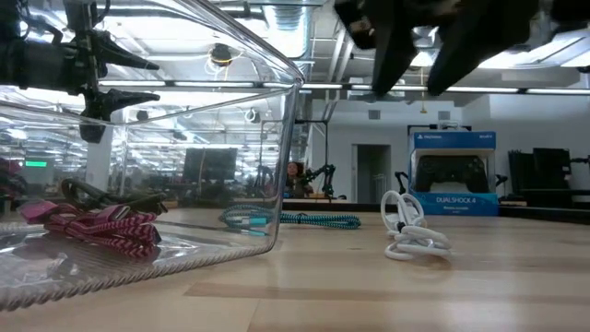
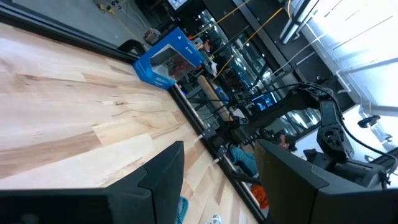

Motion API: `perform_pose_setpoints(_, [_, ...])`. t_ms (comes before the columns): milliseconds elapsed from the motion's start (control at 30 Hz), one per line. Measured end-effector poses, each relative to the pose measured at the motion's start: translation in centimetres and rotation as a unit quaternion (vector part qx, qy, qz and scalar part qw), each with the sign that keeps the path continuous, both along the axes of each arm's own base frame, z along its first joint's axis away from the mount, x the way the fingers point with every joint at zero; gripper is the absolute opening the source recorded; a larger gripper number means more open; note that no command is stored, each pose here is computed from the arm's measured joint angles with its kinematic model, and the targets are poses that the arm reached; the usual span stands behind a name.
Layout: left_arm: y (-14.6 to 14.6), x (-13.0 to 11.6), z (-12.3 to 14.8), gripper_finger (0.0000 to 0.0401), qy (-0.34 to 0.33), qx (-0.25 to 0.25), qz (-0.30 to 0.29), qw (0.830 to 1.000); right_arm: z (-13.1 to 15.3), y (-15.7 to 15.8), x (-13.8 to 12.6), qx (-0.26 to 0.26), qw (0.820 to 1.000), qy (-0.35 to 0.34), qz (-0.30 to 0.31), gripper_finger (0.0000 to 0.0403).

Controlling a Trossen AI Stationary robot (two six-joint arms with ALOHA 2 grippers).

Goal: Pick and place USB-C Cables
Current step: Put the white charger cable into the transparent bin

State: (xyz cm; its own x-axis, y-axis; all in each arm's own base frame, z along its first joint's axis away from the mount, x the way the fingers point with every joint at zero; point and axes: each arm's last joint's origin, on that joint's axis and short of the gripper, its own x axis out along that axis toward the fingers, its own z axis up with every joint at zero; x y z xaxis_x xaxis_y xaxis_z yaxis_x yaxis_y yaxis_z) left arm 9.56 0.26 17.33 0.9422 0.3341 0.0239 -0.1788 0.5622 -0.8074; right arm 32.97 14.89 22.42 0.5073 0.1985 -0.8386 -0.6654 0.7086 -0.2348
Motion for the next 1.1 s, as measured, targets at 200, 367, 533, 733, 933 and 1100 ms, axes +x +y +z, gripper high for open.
perform_pose_setpoints(200, [0.0,0.0,0.0,0.0185,0.001,0.004,0.0,1.0,-4.1,0.4,1.2,-0.015,0.998,0.053,0.016,0.0196])
perform_pose_setpoints(367, [0.0,0.0,0.0,0.0185,0.0,0.001,-0.005,1.0,-6.7,0.7,1.5,-0.037,0.995,0.09,0.024,0.0198])
perform_pose_setpoints(533, [0.0,0.0,0.0,0.0185,0.001,0.001,-0.005,1.0,-7.7,0.2,1.7,-0.046,0.993,0.104,0.022,0.0197])
perform_pose_setpoints(733, [0.0,0.0,0.0,0.0185,0.001,0.002,-0.004,1.0,-7.6,-1.0,2.2,-0.044,0.994,0.104,0.006,0.0194])
perform_pose_setpoints(933, [0.0,0.0,0.0,0.0185,0.001,0.002,-0.001,1.0,-8.6,-2.4,1.9,-0.053,0.991,0.122,0.0,0.0189])
perform_pose_setpoints(1100, [0.0,0.0,0.0,0.0185,0.001,0.002,0.0,1.0,-8.8,-3.0,1.8,-0.046,0.99,0.128,-0.023,0.0173])
